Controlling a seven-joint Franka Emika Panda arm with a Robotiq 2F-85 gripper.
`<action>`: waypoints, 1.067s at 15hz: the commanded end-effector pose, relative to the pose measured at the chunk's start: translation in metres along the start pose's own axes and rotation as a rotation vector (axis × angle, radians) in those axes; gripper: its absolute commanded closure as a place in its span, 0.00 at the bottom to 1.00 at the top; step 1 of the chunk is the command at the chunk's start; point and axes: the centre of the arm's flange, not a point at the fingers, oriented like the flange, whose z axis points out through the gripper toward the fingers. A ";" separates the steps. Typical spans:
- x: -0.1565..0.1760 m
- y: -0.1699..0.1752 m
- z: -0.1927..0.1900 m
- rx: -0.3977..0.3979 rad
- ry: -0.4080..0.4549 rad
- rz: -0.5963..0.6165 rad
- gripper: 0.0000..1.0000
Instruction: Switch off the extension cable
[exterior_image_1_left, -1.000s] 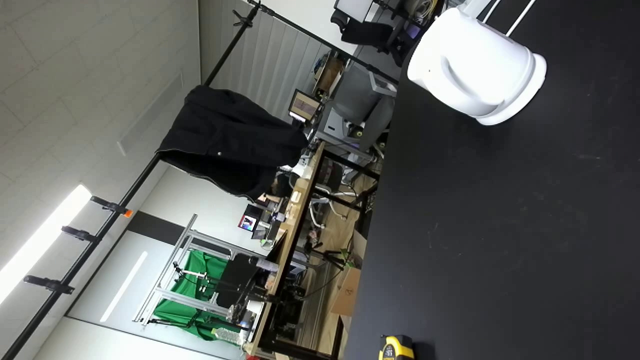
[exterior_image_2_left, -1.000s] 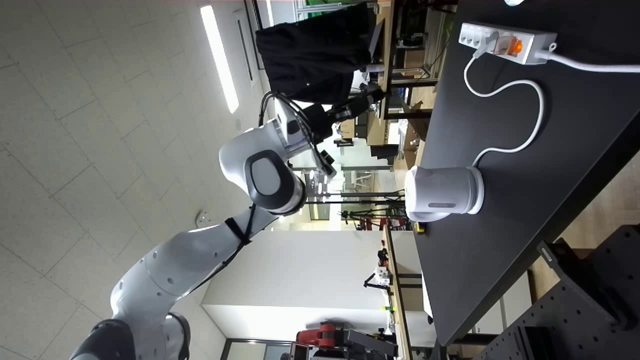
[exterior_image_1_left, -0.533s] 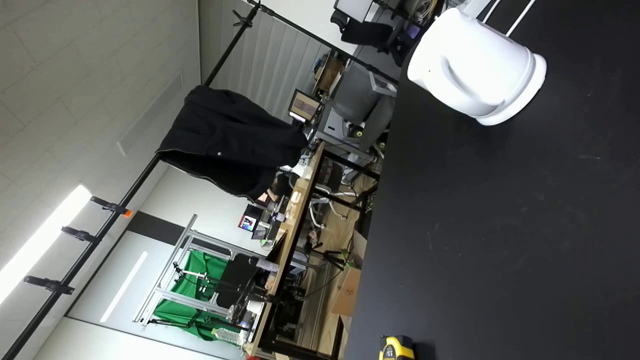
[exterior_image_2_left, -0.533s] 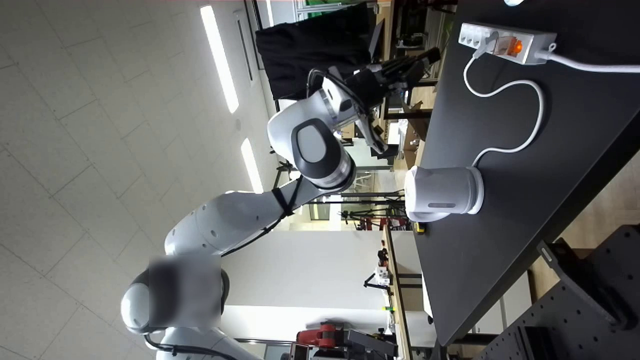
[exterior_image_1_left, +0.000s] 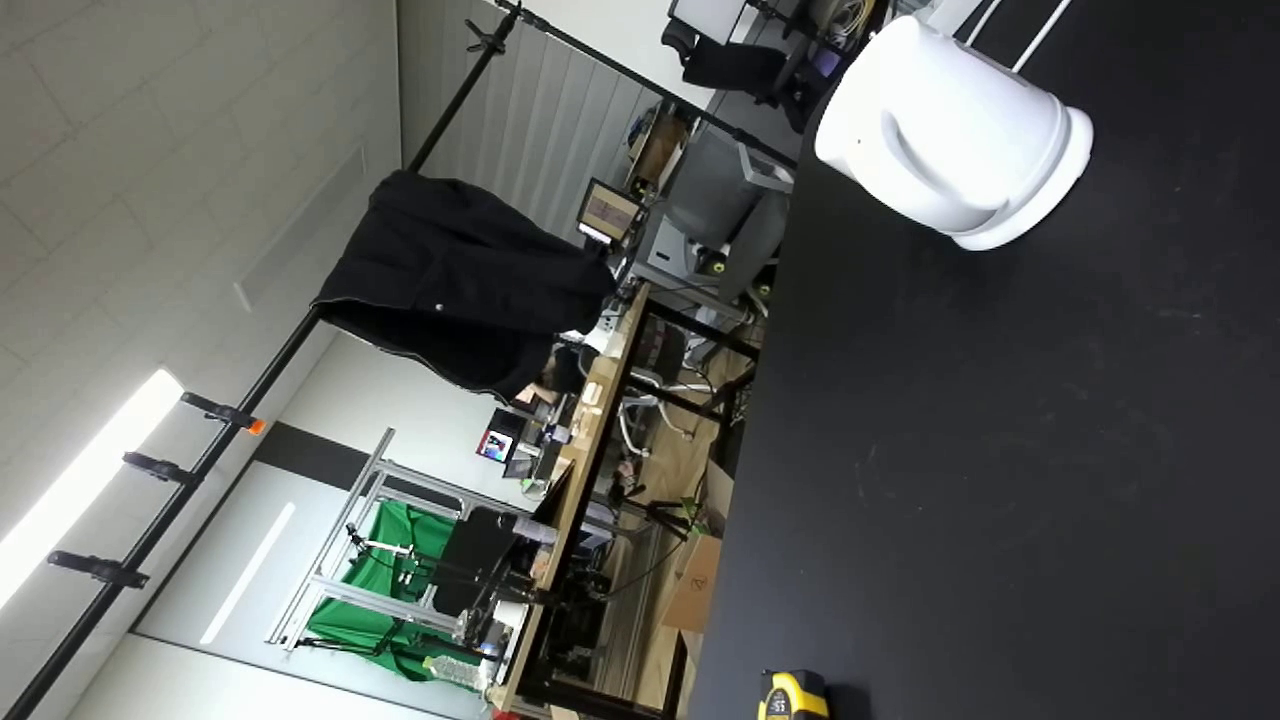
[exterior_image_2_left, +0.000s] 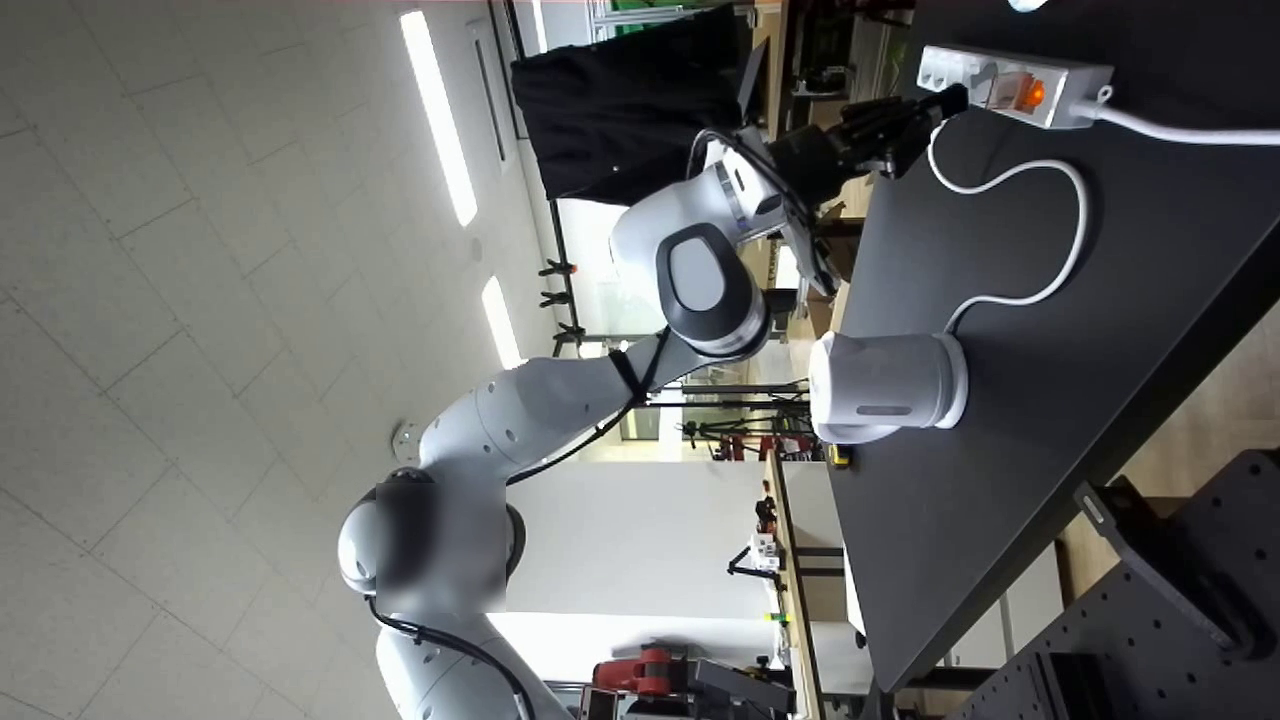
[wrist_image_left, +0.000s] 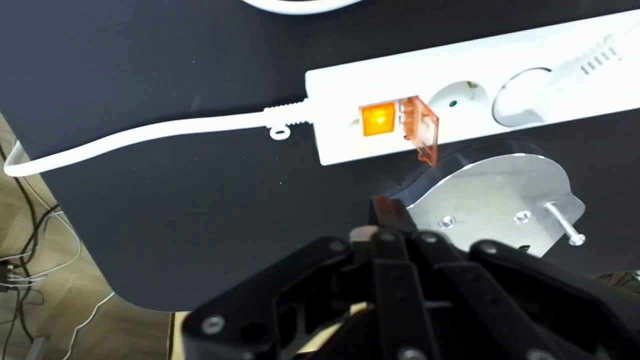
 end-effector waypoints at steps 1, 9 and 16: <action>0.006 -0.015 0.009 -0.018 0.022 0.020 1.00; 0.012 -0.017 0.013 -0.056 0.043 -0.016 1.00; 0.005 -0.009 0.017 -0.088 -0.002 -0.059 0.99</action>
